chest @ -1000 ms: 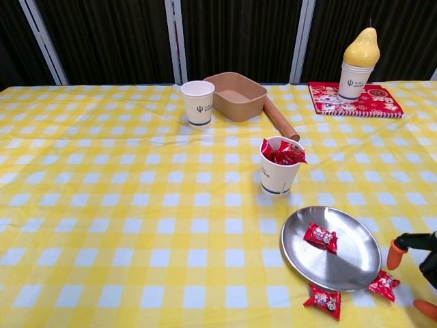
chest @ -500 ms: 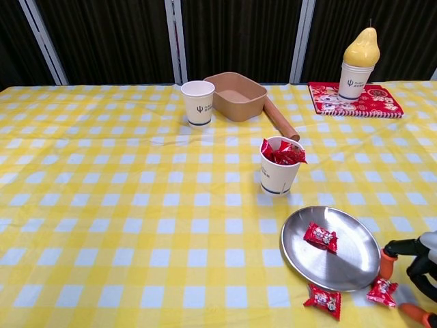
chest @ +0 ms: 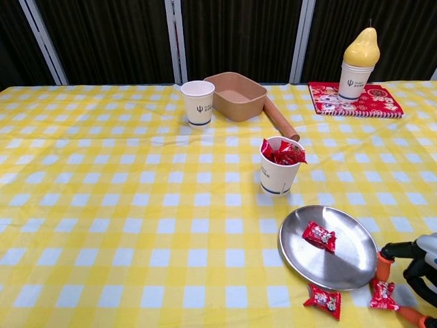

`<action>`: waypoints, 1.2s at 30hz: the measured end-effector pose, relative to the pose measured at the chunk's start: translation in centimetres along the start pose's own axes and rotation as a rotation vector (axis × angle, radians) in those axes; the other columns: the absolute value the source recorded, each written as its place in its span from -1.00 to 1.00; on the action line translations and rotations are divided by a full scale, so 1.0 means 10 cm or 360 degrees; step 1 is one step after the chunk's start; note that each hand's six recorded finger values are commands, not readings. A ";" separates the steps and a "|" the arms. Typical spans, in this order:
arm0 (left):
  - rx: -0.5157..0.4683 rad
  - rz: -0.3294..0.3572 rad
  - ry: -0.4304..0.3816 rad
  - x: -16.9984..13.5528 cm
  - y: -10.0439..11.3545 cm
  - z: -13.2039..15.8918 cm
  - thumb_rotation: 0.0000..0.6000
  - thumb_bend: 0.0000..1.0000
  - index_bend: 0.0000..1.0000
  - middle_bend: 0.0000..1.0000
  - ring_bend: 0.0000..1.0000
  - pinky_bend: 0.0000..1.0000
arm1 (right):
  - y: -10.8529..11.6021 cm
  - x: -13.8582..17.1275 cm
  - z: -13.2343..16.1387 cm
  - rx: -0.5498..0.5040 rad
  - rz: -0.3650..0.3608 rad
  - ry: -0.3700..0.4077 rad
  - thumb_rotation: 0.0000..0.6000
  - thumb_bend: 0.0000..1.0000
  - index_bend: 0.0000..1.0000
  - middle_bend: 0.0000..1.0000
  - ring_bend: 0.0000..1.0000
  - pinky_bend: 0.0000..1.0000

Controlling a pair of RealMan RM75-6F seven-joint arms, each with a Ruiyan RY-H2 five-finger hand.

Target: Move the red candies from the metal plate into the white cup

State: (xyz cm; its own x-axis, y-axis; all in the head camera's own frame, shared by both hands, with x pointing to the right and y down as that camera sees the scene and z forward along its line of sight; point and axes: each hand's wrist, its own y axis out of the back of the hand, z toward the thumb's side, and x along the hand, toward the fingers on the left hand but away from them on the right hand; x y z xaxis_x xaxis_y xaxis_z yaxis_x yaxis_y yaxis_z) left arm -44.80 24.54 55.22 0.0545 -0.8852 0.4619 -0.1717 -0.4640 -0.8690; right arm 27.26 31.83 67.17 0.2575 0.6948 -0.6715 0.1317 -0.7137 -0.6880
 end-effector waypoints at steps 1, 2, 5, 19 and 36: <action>0.0000 0.0000 0.0000 0.00 0.00 0.00 1.00 -1.00 -1.00 -1.00 -1.00 -1.00 | 0.00 0.00 0.00 0.0000 0.0001 0.0000 1.00 -0.24 -0.05 0.65 0.75 0.90; 0.0000 0.0000 0.0000 0.00 0.00 0.00 1.00 -1.00 -1.00 -1.00 -1.00 -1.00 | 0.00 0.00 0.00 0.0000 0.0002 0.0001 1.00 -0.23 -0.02 0.65 0.75 0.90; -0.0001 0.0000 0.0001 0.00 0.00 0.00 1.00 -1.00 -1.00 -1.00 -1.00 -1.00 | -0.01 0.01 0.01 -0.0003 0.0004 0.0004 1.00 -0.14 0.06 0.65 0.75 0.90; -0.0003 0.0005 0.0002 0.01 0.01 0.00 1.00 -1.00 -1.00 -1.00 -1.00 -1.00 | 0.01 0.01 0.01 -0.0008 -0.0004 0.0003 1.00 0.03 0.15 0.65 0.75 0.90; -0.0003 0.0007 0.0003 0.00 0.01 -0.01 1.00 -1.00 -1.00 -1.00 -1.00 -1.00 | -0.01 0.02 0.05 -0.0018 -0.0002 0.0020 1.00 0.13 0.30 0.65 0.75 0.90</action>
State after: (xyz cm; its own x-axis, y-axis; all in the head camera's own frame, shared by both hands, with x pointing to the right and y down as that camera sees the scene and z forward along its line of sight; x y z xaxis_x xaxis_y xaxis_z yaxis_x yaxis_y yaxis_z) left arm -44.91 24.43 55.14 0.0520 -0.8873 0.4583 -0.1741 -0.4600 -0.8707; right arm 26.85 32.08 66.99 0.2696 0.6945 -0.6671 0.1428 -0.7139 -0.6855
